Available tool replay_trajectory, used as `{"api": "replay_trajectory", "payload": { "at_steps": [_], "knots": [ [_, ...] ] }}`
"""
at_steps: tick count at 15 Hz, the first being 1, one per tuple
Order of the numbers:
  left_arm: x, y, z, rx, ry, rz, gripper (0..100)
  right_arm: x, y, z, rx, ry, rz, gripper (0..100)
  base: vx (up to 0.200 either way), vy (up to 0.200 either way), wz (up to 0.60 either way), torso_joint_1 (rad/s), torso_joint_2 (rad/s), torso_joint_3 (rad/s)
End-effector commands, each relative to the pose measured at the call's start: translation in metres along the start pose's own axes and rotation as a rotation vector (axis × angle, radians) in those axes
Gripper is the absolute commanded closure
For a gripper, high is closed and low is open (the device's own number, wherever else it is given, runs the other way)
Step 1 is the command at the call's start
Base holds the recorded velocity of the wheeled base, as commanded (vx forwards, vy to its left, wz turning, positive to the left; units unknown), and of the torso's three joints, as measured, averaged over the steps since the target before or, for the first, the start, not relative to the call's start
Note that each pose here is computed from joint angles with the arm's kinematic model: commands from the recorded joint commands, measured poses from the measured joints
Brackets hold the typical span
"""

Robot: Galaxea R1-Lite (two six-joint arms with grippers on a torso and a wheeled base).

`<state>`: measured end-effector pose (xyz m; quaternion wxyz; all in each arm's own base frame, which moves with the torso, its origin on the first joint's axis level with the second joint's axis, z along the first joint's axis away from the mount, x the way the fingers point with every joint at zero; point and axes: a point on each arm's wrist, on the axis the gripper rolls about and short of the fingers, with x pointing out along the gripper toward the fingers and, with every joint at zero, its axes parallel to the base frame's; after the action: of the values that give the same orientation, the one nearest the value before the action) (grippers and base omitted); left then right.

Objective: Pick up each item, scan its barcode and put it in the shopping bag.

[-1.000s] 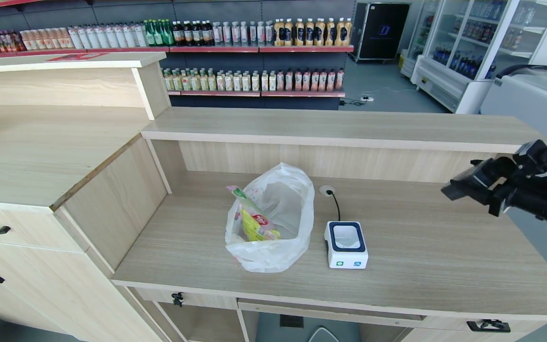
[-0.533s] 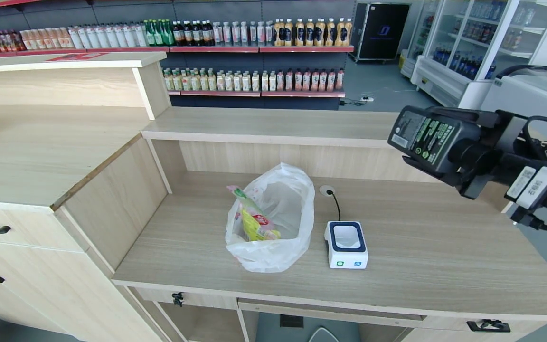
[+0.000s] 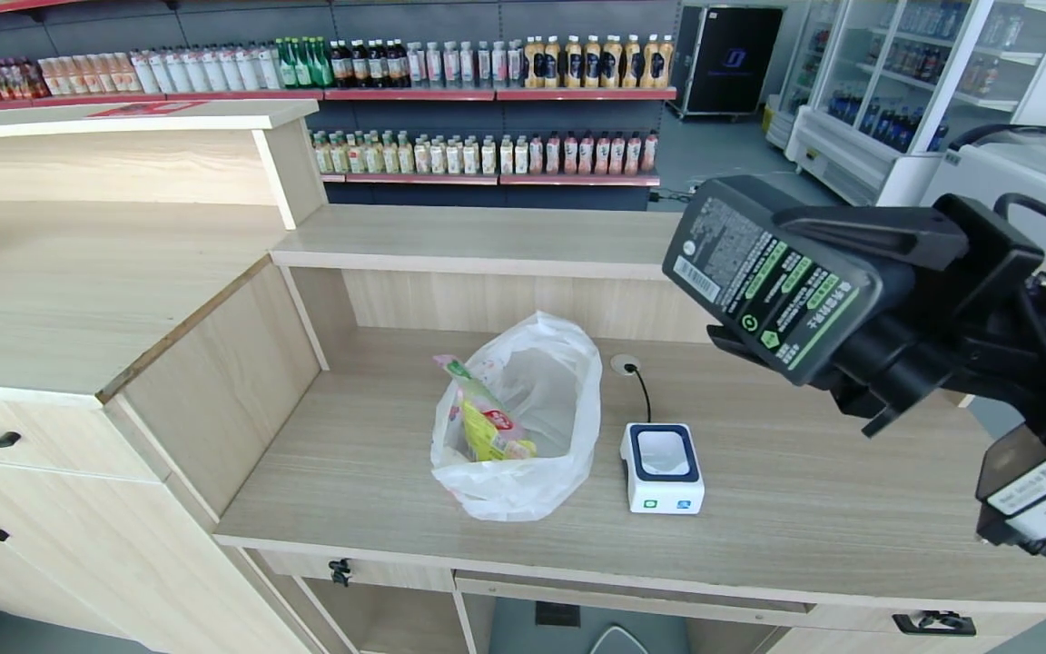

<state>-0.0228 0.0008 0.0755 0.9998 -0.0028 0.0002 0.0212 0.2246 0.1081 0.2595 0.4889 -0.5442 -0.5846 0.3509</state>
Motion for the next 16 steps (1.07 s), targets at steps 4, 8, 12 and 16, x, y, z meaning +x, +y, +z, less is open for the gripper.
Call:
{"api": "replay_trajectory", "payload": {
  "at_steps": [4, 8, 12, 16],
  "knots": [
    [0.0, 0.0, 0.0, -0.001, 0.0, 0.001, 0, -0.001, -0.017, 0.037, 0.004, -0.063, -0.027, 100, 0.0, 0.0, 0.0, 0.0, 0.0, 0.0],
    [0.0, 0.0, 0.0, -0.001, 0.0, 0.001, 0, -0.007, -0.027, 0.06, -0.004, -0.093, -0.046, 100, 0.0, 0.0, 0.0, 0.0, 0.0, 0.0],
    [0.0, 0.0, 0.0, -0.001, 0.0, 0.001, 0, -0.012, -0.02, 0.067, 0.024, -0.089, -0.025, 100, 0.0, 0.0, 0.0, 0.0, 0.0, 0.0],
    [0.0, 0.0, 0.0, -0.001, 0.0, 0.001, 0, -0.001, -0.015, 0.069, 0.049, -0.106, -0.034, 100, 0.0, 0.0, 0.0, 0.0, 0.0, 0.0]
  ]
}}
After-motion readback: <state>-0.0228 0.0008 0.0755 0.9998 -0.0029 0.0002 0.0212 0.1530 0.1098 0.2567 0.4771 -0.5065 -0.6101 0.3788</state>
